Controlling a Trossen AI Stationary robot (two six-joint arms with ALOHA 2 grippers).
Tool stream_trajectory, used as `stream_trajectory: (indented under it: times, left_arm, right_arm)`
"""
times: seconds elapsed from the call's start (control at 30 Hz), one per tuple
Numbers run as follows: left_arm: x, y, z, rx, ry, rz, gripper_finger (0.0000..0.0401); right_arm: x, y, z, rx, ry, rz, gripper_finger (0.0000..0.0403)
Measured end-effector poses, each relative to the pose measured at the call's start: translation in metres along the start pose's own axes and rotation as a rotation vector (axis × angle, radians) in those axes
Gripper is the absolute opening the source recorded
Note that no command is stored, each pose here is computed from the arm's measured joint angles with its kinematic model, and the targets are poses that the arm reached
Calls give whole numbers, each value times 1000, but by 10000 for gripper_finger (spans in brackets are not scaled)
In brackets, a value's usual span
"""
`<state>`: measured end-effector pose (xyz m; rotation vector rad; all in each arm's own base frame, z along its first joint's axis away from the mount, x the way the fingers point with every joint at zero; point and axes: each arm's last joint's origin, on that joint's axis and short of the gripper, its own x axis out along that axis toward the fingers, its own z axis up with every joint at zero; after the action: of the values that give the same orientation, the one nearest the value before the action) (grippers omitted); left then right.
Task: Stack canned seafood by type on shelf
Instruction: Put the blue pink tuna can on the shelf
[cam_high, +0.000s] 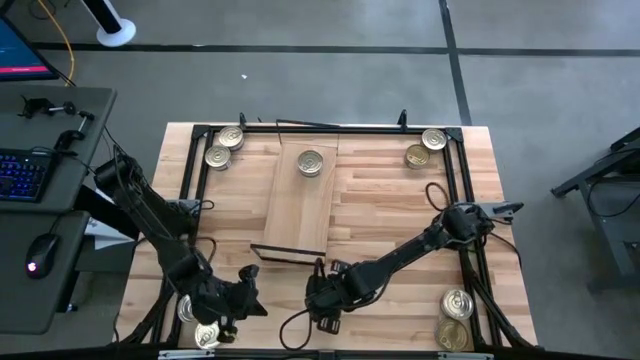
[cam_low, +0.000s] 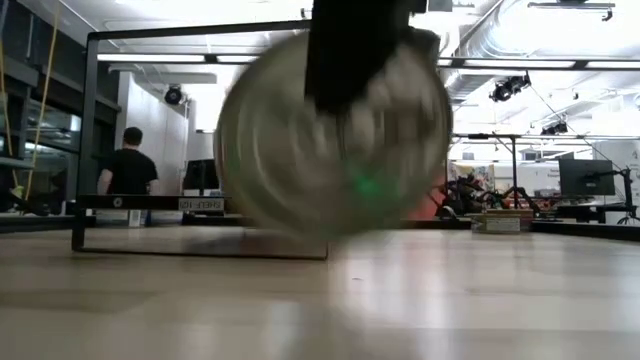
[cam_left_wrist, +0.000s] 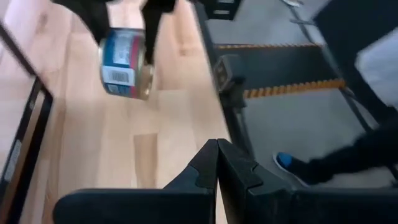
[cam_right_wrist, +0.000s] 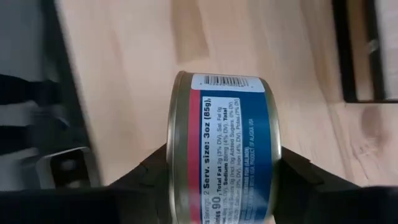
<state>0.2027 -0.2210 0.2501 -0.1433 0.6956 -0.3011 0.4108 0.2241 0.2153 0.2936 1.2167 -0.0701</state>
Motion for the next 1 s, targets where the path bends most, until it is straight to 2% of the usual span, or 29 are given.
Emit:
stream_trajectory:
  times: [0.17,0.3,0.43,0.53,0.6,0.77,0.9,1.0]
  left_arm:
    - [-35,12,24,19,-54,-63,0]
    - [-78,23,36,52,-151,-74,0]
    - [-118,38,43,78,-286,8,0]
    - [-137,51,46,133,-351,100,0]
    - [-143,59,46,172,-348,137,0]
    - [-142,81,38,170,-272,197,0]
    - [-128,98,21,147,-203,172,0]
    - [-121,106,7,78,-204,116,0]
  right_arm:
    - [-29,5,-2,18,-49,25,169]
    - [-51,8,-6,55,-92,40,169]
    - [-72,10,-6,100,-151,58,169]
    - [-93,8,-1,144,-260,76,169]
    - [-106,4,6,179,-341,73,169]
    - [-118,-17,26,232,-446,45,169]
    - [-119,-41,45,248,-468,8,169]
    - [-118,-58,59,246,-474,8,169]
